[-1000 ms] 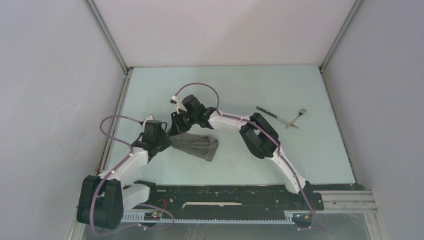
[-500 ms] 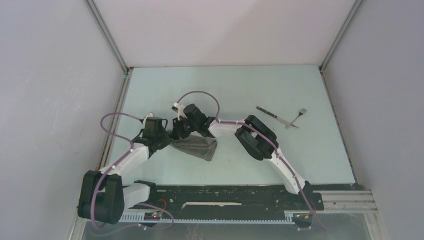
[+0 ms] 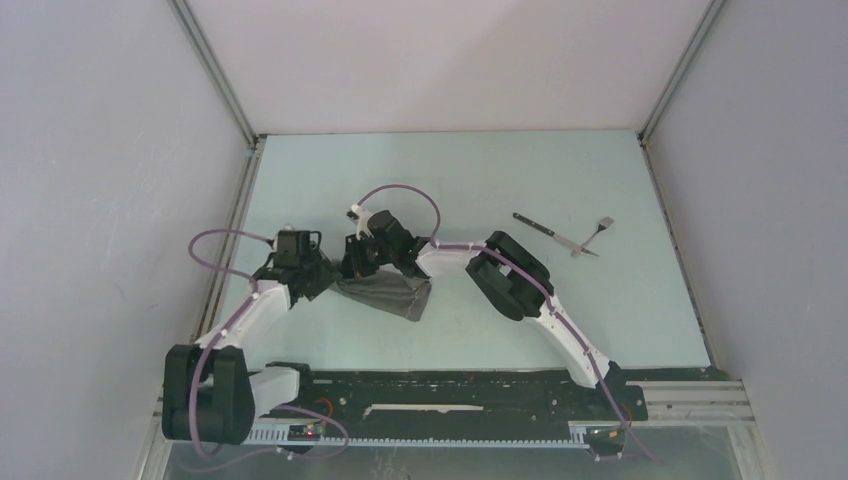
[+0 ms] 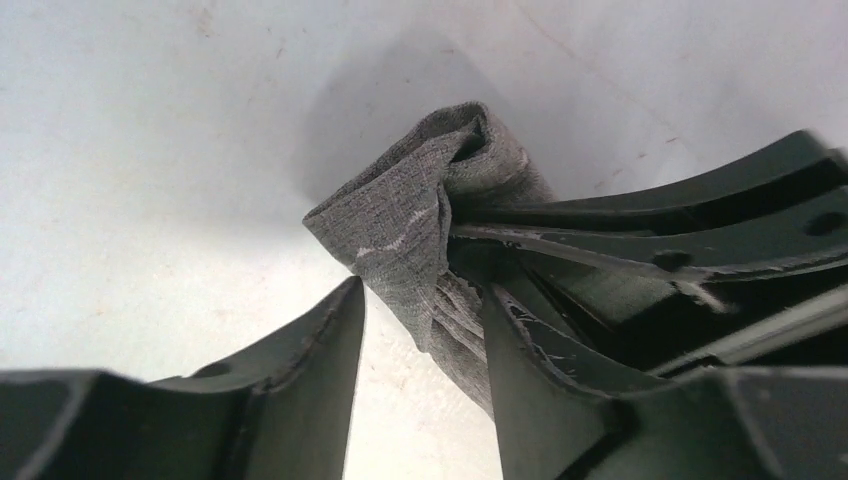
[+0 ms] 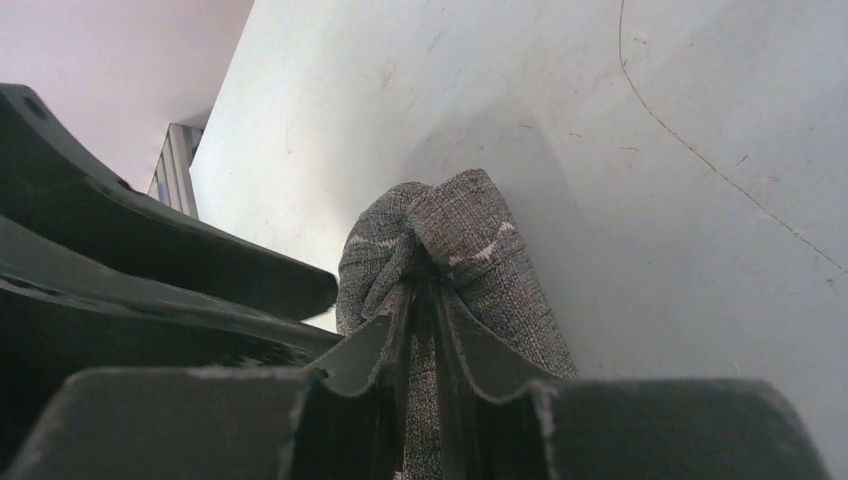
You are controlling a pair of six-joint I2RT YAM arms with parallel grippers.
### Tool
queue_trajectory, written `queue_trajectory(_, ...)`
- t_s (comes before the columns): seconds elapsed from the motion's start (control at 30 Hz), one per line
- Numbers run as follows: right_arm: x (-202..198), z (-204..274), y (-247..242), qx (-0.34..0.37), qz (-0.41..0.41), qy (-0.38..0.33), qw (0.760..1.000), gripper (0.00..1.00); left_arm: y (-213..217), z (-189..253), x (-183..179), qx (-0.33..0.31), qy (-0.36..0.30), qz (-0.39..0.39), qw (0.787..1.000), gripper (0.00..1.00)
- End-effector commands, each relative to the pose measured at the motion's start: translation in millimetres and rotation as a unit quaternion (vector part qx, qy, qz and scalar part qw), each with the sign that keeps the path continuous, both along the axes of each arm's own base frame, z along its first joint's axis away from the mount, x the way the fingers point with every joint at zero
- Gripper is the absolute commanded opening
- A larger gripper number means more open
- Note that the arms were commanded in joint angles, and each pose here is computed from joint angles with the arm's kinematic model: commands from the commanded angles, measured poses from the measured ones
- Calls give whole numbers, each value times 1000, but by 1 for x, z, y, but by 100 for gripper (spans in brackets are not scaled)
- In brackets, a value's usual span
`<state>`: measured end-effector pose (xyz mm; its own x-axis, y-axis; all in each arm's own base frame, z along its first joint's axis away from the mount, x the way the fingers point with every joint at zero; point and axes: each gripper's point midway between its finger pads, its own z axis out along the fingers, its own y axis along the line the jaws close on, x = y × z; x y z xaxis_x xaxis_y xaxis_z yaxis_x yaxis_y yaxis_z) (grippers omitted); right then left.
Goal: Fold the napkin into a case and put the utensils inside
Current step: Grasp the top corner of the smaller rectangle folded napkin from the folded napkin.
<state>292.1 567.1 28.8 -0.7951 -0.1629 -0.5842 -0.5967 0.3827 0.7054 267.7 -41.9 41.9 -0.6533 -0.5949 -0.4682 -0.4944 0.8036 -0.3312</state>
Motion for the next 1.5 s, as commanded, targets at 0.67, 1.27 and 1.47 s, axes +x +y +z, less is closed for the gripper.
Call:
queue_trajectory(0.67,-35,-57,-3,-140,-17,-44,989,33,22,-7,13,-104,-31,77,991,25)
queue_trajectory(1.27,-34,-43,-2,-132,-26,-51,990,2,38,14,18,-79,-49,91,992,25)
queue_trajectory(1.47,-38,-41,1,-121,-18,-39,992,3,26,12,32,-113,-54,78,989,17)
